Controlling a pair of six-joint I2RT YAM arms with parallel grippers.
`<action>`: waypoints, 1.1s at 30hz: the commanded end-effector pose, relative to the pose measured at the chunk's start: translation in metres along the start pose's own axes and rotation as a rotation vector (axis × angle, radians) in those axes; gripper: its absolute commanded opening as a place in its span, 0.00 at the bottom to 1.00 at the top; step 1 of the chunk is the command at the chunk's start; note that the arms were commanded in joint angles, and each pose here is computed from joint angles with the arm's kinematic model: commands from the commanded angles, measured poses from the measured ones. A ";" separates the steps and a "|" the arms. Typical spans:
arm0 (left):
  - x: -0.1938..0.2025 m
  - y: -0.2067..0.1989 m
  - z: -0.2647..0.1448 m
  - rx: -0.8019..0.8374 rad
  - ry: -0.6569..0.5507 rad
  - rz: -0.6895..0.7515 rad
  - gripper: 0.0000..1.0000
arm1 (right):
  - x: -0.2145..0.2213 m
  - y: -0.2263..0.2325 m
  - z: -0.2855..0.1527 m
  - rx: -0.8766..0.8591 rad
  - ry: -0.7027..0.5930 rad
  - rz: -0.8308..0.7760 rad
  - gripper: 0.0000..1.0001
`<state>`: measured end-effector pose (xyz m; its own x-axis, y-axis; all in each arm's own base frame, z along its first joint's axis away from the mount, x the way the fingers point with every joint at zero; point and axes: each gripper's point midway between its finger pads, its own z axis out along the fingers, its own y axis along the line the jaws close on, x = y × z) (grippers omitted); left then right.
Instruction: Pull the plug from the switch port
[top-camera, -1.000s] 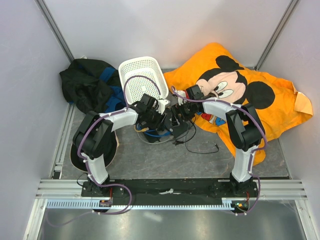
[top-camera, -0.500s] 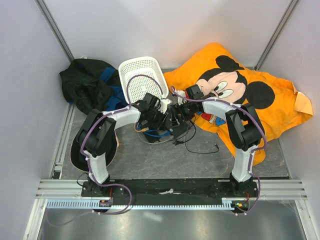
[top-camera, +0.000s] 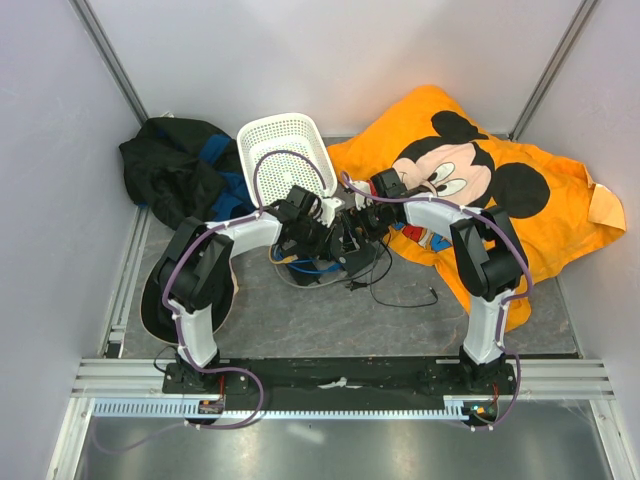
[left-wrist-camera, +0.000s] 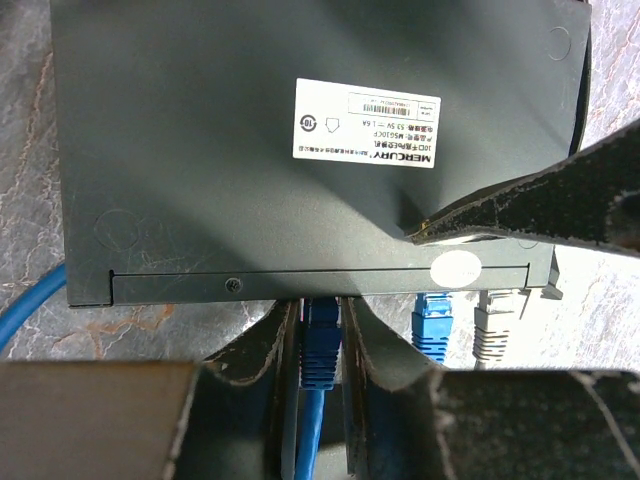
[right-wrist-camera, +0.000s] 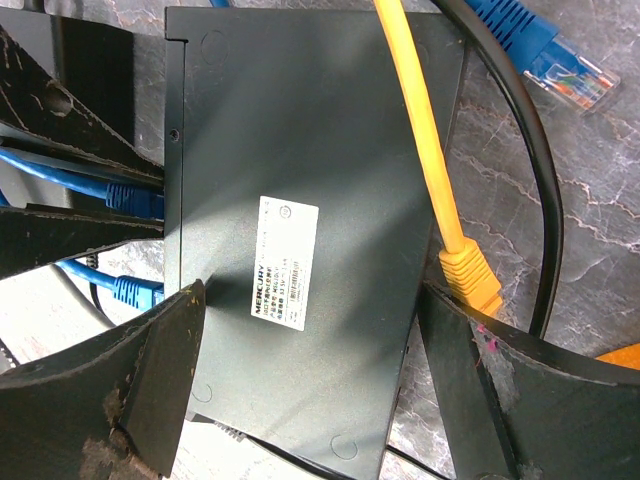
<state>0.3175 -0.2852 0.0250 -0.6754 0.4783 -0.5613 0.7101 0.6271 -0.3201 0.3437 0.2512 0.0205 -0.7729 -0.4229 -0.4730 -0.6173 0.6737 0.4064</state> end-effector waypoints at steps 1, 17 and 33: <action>-0.017 0.003 -0.001 -0.020 -0.047 0.034 0.02 | 0.146 -0.020 0.028 0.087 0.467 0.112 0.90; -0.018 0.000 -0.009 -0.022 -0.065 0.017 0.02 | 0.166 -0.034 0.033 0.159 0.560 0.140 0.76; -0.008 -0.007 -0.019 0.003 -0.067 0.018 0.02 | 0.168 -0.034 0.035 0.164 0.573 0.135 0.76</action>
<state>0.3153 -0.2798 0.0256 -0.6955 0.4408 -0.5674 0.6840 0.6480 -0.3351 0.3470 0.2554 0.0170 -0.7917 -0.4213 -0.4424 -0.5994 0.6759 0.4289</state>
